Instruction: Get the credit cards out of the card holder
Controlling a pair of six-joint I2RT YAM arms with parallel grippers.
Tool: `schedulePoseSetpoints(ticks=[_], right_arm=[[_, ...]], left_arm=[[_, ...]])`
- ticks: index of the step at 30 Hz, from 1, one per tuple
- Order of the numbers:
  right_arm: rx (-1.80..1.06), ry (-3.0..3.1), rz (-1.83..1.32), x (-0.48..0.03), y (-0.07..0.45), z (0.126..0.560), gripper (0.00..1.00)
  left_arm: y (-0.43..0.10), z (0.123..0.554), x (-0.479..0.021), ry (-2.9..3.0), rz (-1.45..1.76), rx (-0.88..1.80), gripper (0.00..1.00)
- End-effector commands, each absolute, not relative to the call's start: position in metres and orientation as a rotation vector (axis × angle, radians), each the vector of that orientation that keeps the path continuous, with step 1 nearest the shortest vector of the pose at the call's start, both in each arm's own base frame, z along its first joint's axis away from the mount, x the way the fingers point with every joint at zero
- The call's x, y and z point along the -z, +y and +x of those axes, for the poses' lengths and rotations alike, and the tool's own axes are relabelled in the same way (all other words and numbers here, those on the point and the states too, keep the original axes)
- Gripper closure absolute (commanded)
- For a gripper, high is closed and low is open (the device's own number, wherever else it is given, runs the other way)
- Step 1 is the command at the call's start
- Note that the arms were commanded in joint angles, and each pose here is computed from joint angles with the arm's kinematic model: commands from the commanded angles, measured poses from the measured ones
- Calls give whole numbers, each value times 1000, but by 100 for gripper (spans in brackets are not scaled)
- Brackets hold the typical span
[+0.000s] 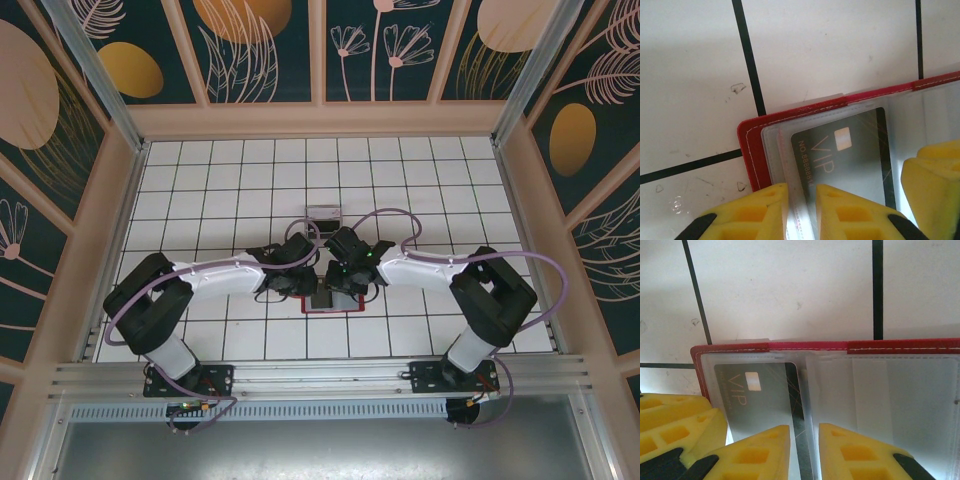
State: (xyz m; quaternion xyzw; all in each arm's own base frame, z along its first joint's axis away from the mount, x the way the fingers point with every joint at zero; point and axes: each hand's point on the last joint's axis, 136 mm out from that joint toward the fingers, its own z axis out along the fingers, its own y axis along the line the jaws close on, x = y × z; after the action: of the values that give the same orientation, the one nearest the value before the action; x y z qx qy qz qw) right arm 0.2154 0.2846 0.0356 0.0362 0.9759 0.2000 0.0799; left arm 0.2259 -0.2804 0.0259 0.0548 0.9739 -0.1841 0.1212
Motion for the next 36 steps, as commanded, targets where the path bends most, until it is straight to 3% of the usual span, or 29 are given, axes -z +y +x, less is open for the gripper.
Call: schedulePoseSetpoints(ticks=[1,36], right_arm=[[-592,2885,116,-45,283,220,77],[-847,2905,101,-18,288,208,82]], left_arm=[[-276,218,-16,2869,192,515,78],[-255,202,10,2958,204,392,81]])
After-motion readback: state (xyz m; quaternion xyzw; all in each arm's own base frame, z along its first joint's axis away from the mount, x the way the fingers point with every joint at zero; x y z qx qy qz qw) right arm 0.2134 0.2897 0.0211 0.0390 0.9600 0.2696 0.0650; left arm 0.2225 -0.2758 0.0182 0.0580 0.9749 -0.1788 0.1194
